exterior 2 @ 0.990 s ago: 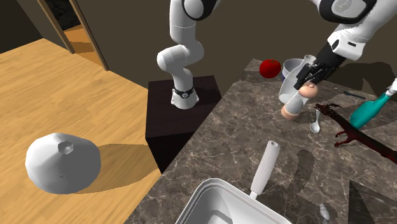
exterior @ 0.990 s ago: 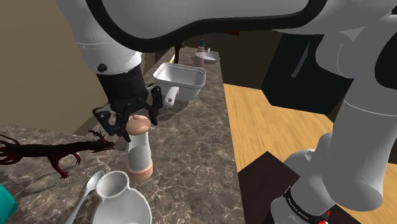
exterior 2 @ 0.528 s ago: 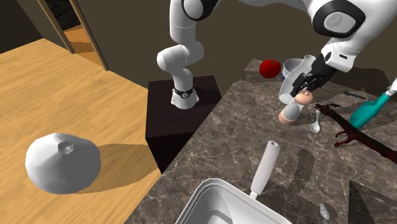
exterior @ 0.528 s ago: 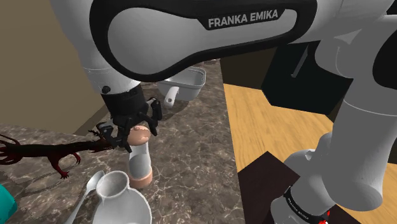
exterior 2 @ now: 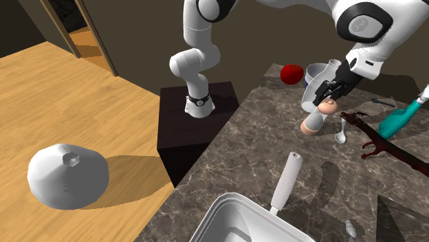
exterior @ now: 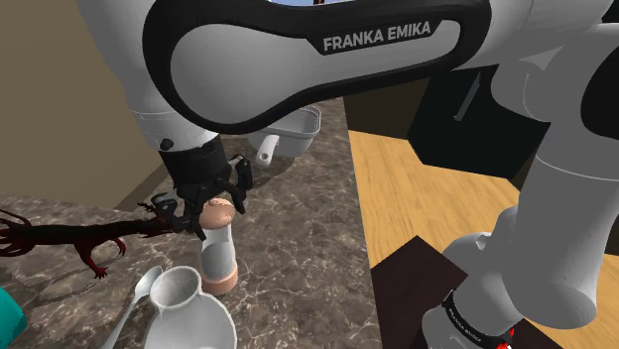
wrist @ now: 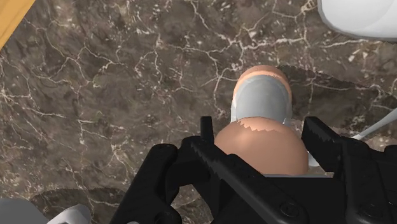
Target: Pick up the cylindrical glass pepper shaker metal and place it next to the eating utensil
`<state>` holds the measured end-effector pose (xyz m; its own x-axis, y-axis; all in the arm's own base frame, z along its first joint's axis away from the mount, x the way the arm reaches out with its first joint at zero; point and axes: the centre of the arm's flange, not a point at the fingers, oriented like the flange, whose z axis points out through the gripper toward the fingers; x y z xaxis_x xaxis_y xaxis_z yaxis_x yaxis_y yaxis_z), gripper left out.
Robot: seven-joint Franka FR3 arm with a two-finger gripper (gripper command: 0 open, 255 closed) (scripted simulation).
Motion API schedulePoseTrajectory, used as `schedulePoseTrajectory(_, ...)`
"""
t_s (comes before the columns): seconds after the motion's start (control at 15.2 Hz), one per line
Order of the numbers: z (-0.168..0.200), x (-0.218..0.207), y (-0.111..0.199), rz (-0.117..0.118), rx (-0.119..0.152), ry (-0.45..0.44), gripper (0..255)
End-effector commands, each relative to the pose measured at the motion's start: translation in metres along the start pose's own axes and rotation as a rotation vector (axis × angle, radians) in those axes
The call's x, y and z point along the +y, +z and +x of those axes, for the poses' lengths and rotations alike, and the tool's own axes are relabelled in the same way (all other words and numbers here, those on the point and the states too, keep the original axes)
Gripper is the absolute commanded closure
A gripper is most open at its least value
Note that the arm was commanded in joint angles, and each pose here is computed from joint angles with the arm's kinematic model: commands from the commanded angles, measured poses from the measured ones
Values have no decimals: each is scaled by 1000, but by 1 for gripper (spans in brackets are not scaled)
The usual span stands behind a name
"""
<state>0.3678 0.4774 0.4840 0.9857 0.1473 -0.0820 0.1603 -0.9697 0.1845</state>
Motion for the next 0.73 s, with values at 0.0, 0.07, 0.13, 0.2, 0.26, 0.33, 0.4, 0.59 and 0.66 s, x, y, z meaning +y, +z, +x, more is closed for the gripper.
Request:
schedulePoseTrajectory(0.0,0,0,0,0,0,0,0)
schedulePoseTrajectory(0.07,0,0,0,0,0,0,0)
schedulePoseTrajectory(0.13,0,0,0,0,0,0,0)
schedulePoseTrajectory(0.2,0,0,0,0,0,0,0)
schedulePoseTrajectory(0.26,0,0,0,0,0,0,0)
schedulePoseTrajectory(0.33,0,0,0,0,0,0,0)
schedulePoseTrajectory(0.4,0,0,-13,0,0,0,0)
schedulePoseTrajectory(0.59,0,0,-50,0,0,0,0)
schedulePoseTrajectory(0.66,0,0,-50,0,0,0,0)
